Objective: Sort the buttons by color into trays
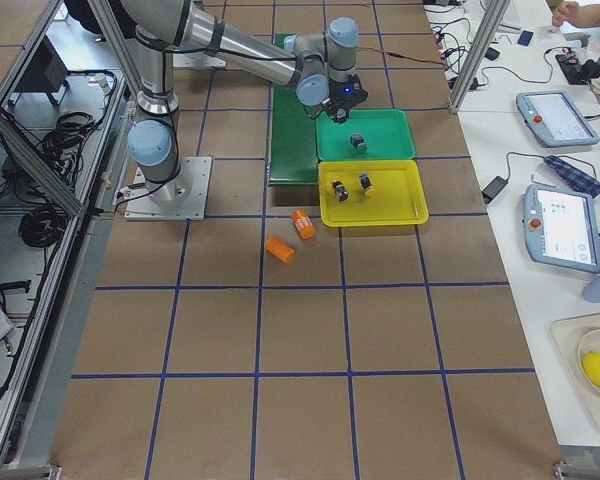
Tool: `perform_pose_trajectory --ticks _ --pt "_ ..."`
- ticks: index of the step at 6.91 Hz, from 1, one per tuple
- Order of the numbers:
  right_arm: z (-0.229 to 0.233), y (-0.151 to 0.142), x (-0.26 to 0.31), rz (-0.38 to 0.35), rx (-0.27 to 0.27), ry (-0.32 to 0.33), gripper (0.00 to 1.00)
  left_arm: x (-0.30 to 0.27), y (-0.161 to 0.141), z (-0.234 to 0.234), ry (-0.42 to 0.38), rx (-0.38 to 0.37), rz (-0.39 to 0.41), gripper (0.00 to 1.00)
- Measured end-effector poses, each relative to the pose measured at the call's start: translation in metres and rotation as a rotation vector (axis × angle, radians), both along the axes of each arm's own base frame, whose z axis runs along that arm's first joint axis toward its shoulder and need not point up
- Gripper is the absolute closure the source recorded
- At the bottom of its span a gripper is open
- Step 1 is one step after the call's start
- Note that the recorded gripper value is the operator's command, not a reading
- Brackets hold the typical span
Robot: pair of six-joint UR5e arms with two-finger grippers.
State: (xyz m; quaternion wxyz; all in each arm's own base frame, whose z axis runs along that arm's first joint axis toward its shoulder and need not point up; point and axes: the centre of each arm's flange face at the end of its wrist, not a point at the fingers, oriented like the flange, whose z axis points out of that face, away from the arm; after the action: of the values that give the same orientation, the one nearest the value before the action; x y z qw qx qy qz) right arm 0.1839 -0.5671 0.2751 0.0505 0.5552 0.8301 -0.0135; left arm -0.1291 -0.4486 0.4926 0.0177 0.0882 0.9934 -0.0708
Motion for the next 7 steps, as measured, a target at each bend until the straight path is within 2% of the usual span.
perform_pose_trajectory --ticks 2,4,5,7 --pt "-0.033 -0.025 -0.003 -0.003 0.000 0.001 0.00 0.000 0.000 0.000 0.000 0.000 0.000 0.00" --pt "-0.027 -0.029 -0.006 -0.004 -0.024 0.003 0.00 0.000 0.001 0.000 -0.001 0.000 0.000 0.00" --pt "-0.009 -0.024 -0.009 0.022 -0.026 0.010 0.00 0.000 0.001 0.001 -0.001 -0.001 -0.001 0.00" --pt "0.057 0.011 -0.026 0.141 0.011 0.026 0.00 -0.001 0.001 0.001 0.000 -0.001 -0.002 0.00"
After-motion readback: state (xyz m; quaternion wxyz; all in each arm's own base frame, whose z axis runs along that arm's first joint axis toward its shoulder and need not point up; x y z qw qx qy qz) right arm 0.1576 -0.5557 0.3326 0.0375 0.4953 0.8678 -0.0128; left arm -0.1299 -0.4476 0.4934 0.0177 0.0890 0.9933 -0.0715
